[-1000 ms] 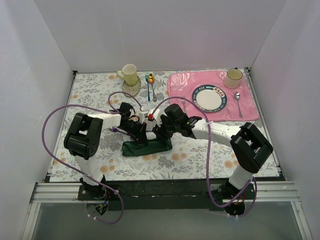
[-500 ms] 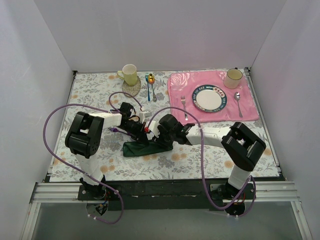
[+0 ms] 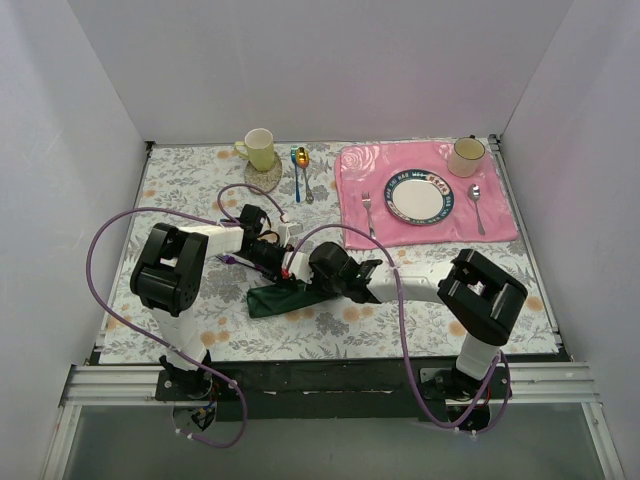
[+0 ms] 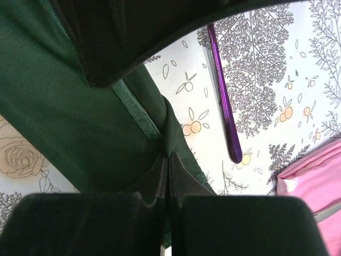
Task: Fold the napkin into a case and place the utensils inside
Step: Stuff the top corner of the smaller-rectangle-folded napkin at the center of the board.
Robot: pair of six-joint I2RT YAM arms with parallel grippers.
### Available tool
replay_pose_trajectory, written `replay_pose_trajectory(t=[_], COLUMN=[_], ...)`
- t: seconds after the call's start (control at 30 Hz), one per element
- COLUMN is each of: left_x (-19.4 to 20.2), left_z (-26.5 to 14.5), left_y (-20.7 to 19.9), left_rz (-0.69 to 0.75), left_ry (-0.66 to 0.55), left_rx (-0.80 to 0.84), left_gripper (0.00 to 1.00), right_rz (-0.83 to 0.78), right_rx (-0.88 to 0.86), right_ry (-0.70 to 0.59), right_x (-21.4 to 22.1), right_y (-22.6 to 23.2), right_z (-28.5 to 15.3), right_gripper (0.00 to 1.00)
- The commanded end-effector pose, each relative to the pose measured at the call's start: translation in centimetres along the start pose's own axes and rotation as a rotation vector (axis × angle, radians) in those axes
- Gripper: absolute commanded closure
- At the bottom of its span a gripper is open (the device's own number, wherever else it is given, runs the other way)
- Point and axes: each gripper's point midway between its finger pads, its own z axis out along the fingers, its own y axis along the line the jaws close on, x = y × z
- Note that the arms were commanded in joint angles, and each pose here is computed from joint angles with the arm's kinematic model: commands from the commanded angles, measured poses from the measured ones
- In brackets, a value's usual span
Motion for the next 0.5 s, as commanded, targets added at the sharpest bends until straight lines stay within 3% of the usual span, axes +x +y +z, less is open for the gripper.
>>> replay_pose_trajectory(t=[0.0, 0.13, 0.23, 0.33, 0.4, 0.47], left_x=[0.7, -1.7, -2.8, -3.9, -4.4, -4.7], left_z=[-0.2, -1.9, -2.7, -3.8, -4.8, -5.5], left_y=[1.8, 0.2, 0.0, 0.6, 0.0, -0.8], left_rz=[-0.007, 0.067, 0.089, 0.078, 0.079, 0.102], left_ry=[0.022, -0.073, -0.119, -0.168, -0.198, -0.223], left_rx=[-0.08, -0.071, -0.108, -0.185, -0.165, -0.14], left_gripper=[1.0, 1.0, 0.9, 0.67, 0.6, 0.59], right_rz=[-0.033, -0.05, -0.059, -0.068, -0.074, -0.073], right_rx=[0.048, 0.045, 0.045, 0.048, 0.048, 0.05], right_ry=[0.058, 0.056, 0.069, 0.072, 0.076, 0.082], right_x=[1.7, 2.3, 3.0, 3.4, 3.7, 3.7], right_y=[-0.1, 0.3, 0.5, 0.6, 0.7, 0.6], right_z=[0.6, 0.8, 1.2, 1.3, 1.4, 1.5], right_gripper=[0.99, 0.99, 0.99, 0.99, 0.99, 0.99])
